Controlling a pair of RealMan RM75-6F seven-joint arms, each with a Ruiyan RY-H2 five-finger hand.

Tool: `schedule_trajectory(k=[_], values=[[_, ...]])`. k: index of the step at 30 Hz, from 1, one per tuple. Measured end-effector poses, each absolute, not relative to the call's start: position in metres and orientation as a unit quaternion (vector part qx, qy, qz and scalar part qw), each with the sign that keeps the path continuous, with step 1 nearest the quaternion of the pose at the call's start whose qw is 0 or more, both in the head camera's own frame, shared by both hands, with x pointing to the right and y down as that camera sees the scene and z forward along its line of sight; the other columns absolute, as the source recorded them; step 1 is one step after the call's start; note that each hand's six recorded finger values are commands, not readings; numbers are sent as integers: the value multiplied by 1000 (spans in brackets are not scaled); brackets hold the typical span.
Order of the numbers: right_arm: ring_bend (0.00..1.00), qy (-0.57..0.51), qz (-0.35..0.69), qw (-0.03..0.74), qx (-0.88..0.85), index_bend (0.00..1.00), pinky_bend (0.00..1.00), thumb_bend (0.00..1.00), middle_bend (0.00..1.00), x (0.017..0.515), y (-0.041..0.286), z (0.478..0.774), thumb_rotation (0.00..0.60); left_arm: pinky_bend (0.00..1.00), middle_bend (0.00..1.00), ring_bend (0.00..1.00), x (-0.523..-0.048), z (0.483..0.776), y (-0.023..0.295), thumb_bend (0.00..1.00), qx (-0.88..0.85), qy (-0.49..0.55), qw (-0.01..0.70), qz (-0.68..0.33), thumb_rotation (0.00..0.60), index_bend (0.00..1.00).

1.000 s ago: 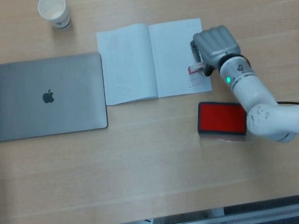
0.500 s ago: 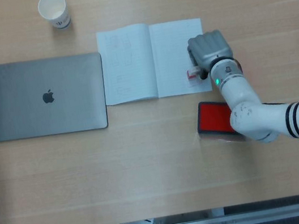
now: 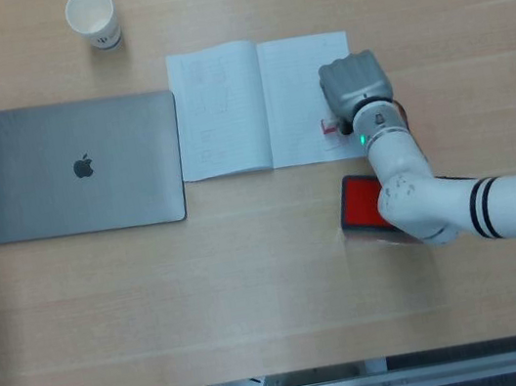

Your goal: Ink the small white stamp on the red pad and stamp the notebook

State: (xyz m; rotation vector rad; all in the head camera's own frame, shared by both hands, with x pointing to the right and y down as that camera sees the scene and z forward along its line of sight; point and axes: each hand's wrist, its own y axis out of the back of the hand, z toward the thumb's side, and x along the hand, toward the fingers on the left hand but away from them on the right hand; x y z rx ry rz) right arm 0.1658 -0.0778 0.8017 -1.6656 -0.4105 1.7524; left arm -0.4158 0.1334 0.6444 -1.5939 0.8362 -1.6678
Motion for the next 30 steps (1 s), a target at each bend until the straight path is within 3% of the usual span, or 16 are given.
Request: schedule_trajectory(k=[30], values=[[522,-156,683,340,-628,742,416,631,609,164,-79,812,600,256,215,272,-417,646,134,180,-610,317,335,-644,600,312]])
